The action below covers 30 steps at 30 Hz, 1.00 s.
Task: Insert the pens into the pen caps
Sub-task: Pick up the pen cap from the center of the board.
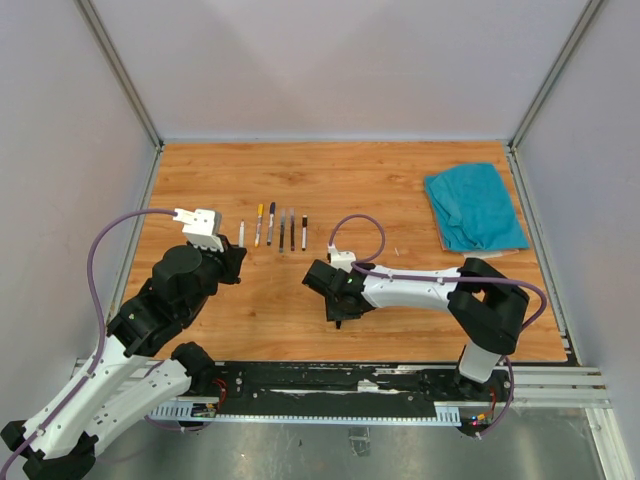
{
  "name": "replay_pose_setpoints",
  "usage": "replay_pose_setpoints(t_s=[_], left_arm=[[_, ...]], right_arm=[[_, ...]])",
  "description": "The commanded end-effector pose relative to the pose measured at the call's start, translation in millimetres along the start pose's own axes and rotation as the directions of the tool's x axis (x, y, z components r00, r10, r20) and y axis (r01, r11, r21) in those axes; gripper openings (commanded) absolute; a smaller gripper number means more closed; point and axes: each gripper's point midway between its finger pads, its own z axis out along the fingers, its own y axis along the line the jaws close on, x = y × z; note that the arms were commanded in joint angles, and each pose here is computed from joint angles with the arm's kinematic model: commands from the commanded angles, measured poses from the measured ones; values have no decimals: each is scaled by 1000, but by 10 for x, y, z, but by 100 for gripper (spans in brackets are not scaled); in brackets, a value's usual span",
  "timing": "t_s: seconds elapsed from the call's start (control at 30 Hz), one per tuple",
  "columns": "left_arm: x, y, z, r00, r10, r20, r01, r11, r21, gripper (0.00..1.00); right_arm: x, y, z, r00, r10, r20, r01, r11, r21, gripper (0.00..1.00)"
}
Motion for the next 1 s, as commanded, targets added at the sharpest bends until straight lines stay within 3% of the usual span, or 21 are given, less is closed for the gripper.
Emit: replay_pose_setpoints(t_s=[0.0,0.13,0.43,0.97], left_arm=[[-55,-19,-3,1000,6,25,-6,1000,15,1],[-53,-15,-3,1000,6,26,-6,1000,14,1],[-50,-17,0,1000,6,25,-7,1000,14,0],[-45,-17,3,1000,7,22,-7,1000,14,0]], right_arm=[[62,-29,75,1000,6,-23,-5,1000,20,34],[66,-43,77,1000,0,-25,0,1000,24,28],[103,-120,0,999,-14,-37,16,999,35,38],[174,-100,-5,999,-18,-45,19,1000,23,27]])
